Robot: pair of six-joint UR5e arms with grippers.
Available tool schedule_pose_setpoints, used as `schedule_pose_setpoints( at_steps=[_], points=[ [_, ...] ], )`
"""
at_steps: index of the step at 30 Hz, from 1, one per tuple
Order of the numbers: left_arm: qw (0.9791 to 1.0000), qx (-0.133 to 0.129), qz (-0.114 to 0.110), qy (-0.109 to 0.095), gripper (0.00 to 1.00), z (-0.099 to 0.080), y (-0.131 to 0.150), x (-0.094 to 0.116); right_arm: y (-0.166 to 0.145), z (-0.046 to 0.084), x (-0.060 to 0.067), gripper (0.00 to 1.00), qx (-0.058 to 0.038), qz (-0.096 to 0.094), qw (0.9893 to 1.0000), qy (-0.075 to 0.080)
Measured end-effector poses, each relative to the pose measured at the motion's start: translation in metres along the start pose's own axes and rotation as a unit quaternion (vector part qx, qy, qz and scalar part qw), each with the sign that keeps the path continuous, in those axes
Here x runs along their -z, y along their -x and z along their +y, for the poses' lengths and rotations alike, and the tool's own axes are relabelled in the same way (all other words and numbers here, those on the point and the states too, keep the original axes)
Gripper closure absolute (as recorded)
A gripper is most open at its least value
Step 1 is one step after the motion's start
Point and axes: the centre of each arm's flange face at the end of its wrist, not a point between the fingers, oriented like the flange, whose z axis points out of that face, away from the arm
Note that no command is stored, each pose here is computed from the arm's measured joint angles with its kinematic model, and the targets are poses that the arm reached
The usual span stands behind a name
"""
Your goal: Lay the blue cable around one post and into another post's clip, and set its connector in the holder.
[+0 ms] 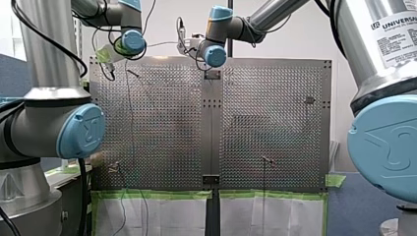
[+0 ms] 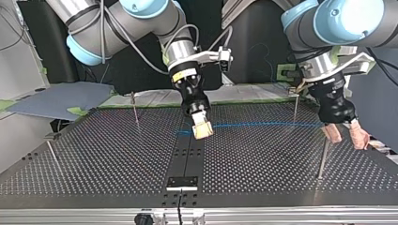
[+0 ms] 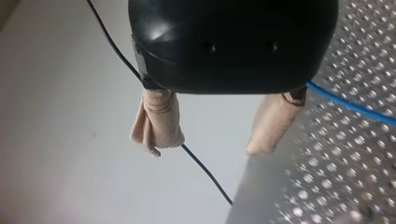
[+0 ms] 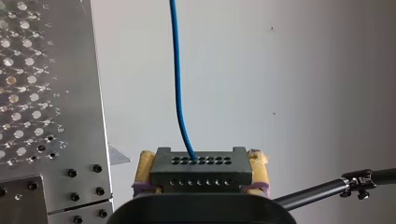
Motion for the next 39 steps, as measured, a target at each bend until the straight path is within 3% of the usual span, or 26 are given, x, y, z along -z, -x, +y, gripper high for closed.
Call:
schedule_pose_setpoints(
  at_steps=[7,16,23,30,39],
  points=[
    [0.9996,-0.002,0.027,0.011,0.0,0.014,-0.009,-0.02,0.012,-0.004,-0.003,1.0,0.0012,-0.005,1.0,-0.003],
    [0.9986,0.025,0.043,0.02,0.0,0.028,0.003,-0.05,0.029,-0.013,-0.006,1.0,-0.0001,-0.01,0.9999,-0.007],
    [0.9976,0.052,0.042,0.02,0.0,0.043,0.002,-0.072,0.037,-0.019,-0.008,1.0,-0.0011,-0.012,0.9999,-0.01],
    [0.9965,0.062,0.05,0.026,0.0,0.067,-0.014,-0.102,0.046,-0.025,-0.018,1.0,-0.0024,-0.008,0.9999,-0.012],
    [0.9949,0.096,0.026,0.013,0.0,0.086,-0.003,-0.141,0.047,-0.03,-0.032,1.0,-0.0046,0.005,0.9999,-0.015]
  ],
)
